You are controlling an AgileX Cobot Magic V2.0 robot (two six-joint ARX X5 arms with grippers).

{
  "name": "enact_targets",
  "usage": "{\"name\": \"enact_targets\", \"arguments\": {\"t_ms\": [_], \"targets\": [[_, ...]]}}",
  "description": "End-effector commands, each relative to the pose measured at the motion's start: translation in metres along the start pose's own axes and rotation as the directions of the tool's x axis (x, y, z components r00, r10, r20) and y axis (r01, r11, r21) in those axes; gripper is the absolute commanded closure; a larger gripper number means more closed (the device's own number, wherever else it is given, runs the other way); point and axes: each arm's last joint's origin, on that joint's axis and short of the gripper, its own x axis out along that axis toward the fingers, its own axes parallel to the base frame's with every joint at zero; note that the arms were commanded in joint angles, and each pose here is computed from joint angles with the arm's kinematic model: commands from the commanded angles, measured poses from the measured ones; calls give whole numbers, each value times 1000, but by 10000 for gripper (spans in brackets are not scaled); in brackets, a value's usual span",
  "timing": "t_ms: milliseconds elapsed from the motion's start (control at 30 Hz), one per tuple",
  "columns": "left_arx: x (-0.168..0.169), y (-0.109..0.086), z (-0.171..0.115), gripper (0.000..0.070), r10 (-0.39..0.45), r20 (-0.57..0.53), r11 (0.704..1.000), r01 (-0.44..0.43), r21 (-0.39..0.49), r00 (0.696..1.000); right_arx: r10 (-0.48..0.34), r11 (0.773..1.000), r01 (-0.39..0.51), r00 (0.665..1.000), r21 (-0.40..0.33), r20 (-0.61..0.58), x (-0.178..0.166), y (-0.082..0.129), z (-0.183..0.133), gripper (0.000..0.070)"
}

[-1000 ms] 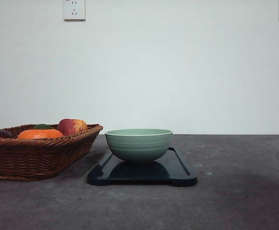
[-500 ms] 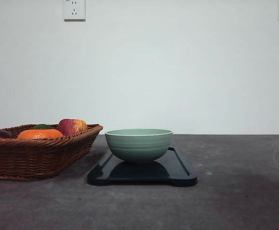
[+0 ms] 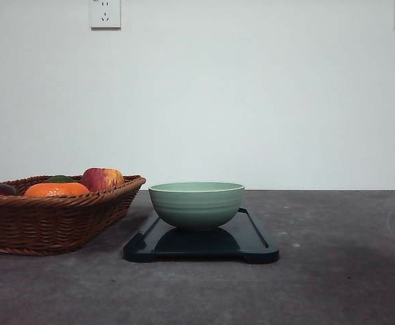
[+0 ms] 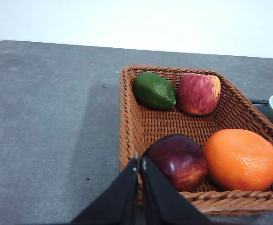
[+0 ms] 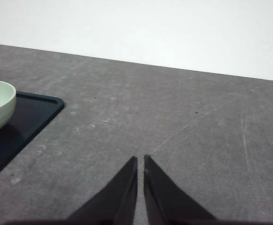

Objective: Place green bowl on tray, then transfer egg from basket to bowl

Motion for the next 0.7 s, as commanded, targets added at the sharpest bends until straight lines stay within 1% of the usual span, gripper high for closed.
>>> {"name": "enact_targets", "arguments": {"t_ms": [0, 667], "targets": [[2, 1, -5, 700, 4, -4, 1000, -4, 9, 1000, 0, 1000, 0, 1000, -3, 9, 0, 0, 0, 682], [2, 1, -5, 700, 4, -4, 1000, -4, 9, 1000, 0, 1000, 0, 1000, -3, 9, 0, 0, 0, 682]]}}
